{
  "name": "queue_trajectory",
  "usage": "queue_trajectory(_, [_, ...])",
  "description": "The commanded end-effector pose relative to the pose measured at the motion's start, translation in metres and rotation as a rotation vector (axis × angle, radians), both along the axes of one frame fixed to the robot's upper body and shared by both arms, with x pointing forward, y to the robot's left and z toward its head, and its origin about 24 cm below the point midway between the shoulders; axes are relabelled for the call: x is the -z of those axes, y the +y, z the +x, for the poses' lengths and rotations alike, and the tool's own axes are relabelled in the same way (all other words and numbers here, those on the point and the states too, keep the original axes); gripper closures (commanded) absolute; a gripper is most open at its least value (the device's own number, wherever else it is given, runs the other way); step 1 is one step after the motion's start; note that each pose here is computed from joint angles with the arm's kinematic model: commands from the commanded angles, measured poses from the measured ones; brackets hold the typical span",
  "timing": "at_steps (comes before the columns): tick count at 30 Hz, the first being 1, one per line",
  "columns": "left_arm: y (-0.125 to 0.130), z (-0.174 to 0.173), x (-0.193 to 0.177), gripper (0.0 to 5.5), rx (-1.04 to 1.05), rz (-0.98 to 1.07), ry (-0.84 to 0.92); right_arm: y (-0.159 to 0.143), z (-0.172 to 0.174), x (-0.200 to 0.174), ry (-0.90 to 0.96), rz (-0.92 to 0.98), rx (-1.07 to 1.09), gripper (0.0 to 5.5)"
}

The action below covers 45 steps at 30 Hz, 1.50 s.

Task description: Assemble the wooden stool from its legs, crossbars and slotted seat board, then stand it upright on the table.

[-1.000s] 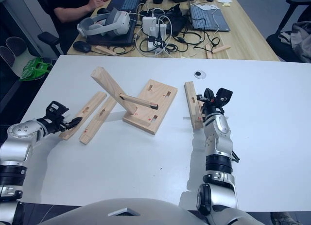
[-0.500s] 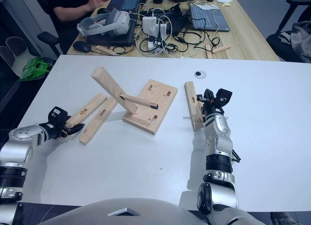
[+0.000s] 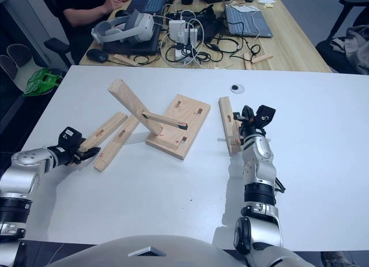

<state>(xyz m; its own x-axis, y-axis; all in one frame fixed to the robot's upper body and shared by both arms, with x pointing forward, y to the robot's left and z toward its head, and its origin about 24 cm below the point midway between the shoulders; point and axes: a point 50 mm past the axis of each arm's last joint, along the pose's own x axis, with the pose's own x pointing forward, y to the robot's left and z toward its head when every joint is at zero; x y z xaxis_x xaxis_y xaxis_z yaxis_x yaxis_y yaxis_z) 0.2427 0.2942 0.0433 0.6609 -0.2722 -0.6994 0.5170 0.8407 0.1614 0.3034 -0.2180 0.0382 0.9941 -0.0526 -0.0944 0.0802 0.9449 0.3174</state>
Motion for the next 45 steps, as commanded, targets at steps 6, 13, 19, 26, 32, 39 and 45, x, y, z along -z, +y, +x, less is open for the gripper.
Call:
queue_trajectory(6, [0.005, -0.023, 0.027, 3.39, 0.028, 0.047, 0.193, 0.000, 0.007, -0.004, -0.018, -0.006, -0.002, 5.50])
queue_trajectory(13, [-0.007, 0.031, -0.022, 3.40, -0.102, -0.022, -0.320, 0.004, 0.012, -0.013, -0.054, -0.021, -0.022, 5.50])
queue_trajectory(19, [-0.028, 0.060, -0.075, 3.44, -0.189, -0.101, -0.757, 0.002, 0.030, -0.091, -0.242, -0.051, -0.102, 5.50])
queue_trajectory(26, [-0.037, 0.070, -0.136, 3.44, -0.117, -0.123, -1.071, 0.019, 0.031, -0.168, -0.402, 0.080, -0.267, 5.50])
queue_trajectory(32, [-0.095, 0.076, -0.204, 3.44, 0.233, -0.177, -1.265, 0.075, 0.015, -0.211, -0.506, 0.278, -0.557, 4.49])
queue_trajectory(39, [-0.137, 0.075, -0.208, 3.44, 0.589, -0.175, -1.265, 0.100, -0.009, -0.234, -0.590, 0.459, -0.732, 3.46])
queue_trajectory(45, [-0.141, 0.071, -0.202, 3.44, 0.684, -0.195, -1.231, 0.099, -0.020, -0.230, -0.608, 0.476, -0.788, 3.46])
